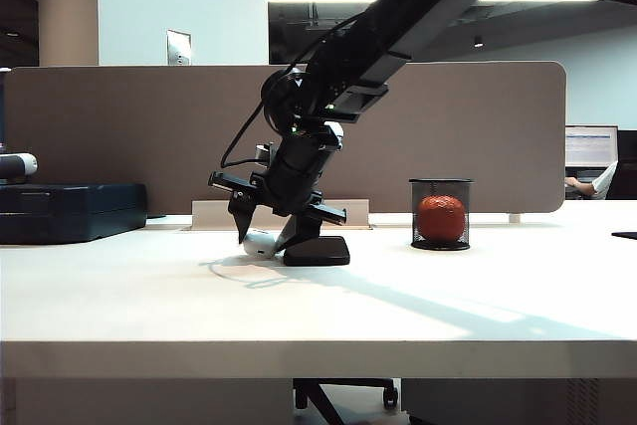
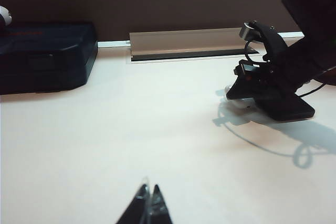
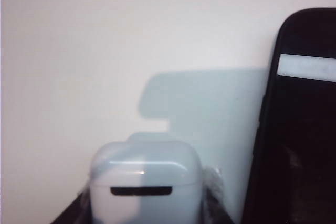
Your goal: Find the wireless headphone case on the desktop and place it on the left side of the phone.
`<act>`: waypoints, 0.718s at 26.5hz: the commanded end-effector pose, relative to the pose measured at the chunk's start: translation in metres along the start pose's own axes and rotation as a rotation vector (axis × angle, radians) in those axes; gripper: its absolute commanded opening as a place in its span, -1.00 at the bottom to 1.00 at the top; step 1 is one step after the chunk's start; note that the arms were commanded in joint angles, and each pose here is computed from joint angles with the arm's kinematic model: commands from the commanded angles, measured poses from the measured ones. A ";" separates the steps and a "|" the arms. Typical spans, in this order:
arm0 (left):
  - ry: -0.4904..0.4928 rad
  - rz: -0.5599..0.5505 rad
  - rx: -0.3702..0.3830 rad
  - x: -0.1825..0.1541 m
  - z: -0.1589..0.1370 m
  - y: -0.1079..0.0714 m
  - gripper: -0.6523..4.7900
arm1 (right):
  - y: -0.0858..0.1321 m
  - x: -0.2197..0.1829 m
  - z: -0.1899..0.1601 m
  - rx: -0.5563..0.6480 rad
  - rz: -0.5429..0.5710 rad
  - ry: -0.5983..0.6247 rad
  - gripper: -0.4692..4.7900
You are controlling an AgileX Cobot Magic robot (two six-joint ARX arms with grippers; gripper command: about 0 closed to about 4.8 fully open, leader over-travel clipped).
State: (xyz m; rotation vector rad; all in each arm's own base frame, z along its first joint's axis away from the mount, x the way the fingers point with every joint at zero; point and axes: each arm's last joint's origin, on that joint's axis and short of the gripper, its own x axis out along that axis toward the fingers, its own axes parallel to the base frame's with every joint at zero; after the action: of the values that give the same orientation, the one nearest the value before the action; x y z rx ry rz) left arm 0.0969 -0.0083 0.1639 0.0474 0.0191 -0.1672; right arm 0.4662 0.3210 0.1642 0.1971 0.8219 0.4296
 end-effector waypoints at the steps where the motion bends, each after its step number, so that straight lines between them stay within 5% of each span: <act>1: -0.008 -0.001 -0.003 0.000 0.001 0.000 -0.78 | 0.002 -0.003 0.004 -0.003 0.011 -0.012 0.22; 15: -0.008 -0.001 -0.003 0.000 0.001 0.000 -0.78 | 0.021 -0.055 0.063 -0.114 0.040 -0.152 0.22; 19: -0.008 -0.001 -0.002 0.000 0.001 0.000 -0.78 | 0.017 -0.083 0.087 -0.107 0.039 -0.200 -0.01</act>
State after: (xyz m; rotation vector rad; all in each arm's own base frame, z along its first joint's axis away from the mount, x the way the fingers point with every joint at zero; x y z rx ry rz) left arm 0.0969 -0.0083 0.1639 0.0474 0.0191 -0.1672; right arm 0.4775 0.3043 0.2676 0.1519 0.6246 0.4806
